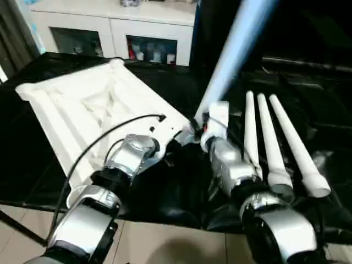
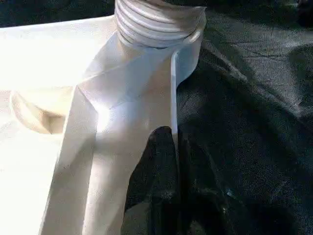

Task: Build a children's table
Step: Pick table leg

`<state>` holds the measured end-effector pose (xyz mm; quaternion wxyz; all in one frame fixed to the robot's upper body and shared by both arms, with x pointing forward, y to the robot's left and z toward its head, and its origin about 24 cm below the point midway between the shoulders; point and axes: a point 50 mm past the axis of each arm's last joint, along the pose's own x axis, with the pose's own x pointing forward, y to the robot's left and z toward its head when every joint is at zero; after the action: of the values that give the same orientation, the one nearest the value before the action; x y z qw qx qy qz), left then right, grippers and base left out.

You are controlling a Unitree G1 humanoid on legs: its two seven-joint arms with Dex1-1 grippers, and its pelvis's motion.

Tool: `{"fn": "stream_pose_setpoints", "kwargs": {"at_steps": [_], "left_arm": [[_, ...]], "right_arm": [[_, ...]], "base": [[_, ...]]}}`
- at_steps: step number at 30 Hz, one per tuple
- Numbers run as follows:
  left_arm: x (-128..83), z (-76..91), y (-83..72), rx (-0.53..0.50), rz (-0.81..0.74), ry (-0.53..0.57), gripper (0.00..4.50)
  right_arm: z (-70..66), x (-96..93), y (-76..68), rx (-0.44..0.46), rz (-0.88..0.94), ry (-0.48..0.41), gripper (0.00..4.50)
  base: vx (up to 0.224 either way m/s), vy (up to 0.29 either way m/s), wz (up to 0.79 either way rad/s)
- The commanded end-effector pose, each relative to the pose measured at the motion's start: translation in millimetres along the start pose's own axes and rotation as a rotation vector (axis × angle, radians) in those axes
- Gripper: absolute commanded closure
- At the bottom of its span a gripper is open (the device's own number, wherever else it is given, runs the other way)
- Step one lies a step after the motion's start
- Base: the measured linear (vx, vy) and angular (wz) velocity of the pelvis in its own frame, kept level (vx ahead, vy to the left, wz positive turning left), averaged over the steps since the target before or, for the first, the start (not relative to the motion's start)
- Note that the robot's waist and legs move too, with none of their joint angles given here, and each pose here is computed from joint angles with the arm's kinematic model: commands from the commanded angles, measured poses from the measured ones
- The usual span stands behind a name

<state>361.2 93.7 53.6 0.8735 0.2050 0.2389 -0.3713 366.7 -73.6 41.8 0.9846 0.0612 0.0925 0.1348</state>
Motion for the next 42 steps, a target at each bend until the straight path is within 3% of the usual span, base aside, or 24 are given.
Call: {"fn": "stream_pose_setpoints", "kwargs": {"at_steps": [1,2,12,13,33,38,39,42], "left_arm": [[-7,-3.8,14.2,0.031,0.083,0.037,4.5],[-7,-4.0,14.4,0.031,0.081,0.036,4.5],[-8,-5.7,14.3,0.042,0.073,0.027,4.5],[-8,-5.7,14.3,0.043,0.072,0.025,4.5],[-10,-11.7,14.1,0.061,0.059,0.024,4.5],[-13,-15.4,12.2,0.154,0.009,0.002,4.5],[-18,-24.0,7.5,0.281,-0.082,-0.003,4.5],[-25,-30.7,0.2,0.391,-0.189,-0.026,4.5]], "right_arm": [[-20.0,-5.4,-3.9,0.013,-0.003,0.092,1.43],[-16.8,-4.4,-2.7,0.014,0.015,0.078,1.18],[-4.1,-2.6,-3.6,0.016,0.035,-0.009,0.7],[-3.7,-2.7,-3.2,0.024,0.045,-0.015,0.93],[-12.0,-7.4,3.6,0.01,0.129,-0.026,2.56],[-11.8,-8.1,6.7,-0.008,0.156,-0.036,3.02],[-9.9,-9.9,5.3,-0.03,0.173,-0.063,3.07],[-8.5,-12.5,3.5,-0.052,0.191,-0.089,3.37]], "base": [[0.0,0.0,0.0],[0.0,0.0,0.0],[0.0,0.0,0.0],[0.0,0.0,0.0],[0.0,0.0,0.0],[0.0,0.0,0.0],[0.0,0.0,0.0],[0.0,0.0,0.0]]}}
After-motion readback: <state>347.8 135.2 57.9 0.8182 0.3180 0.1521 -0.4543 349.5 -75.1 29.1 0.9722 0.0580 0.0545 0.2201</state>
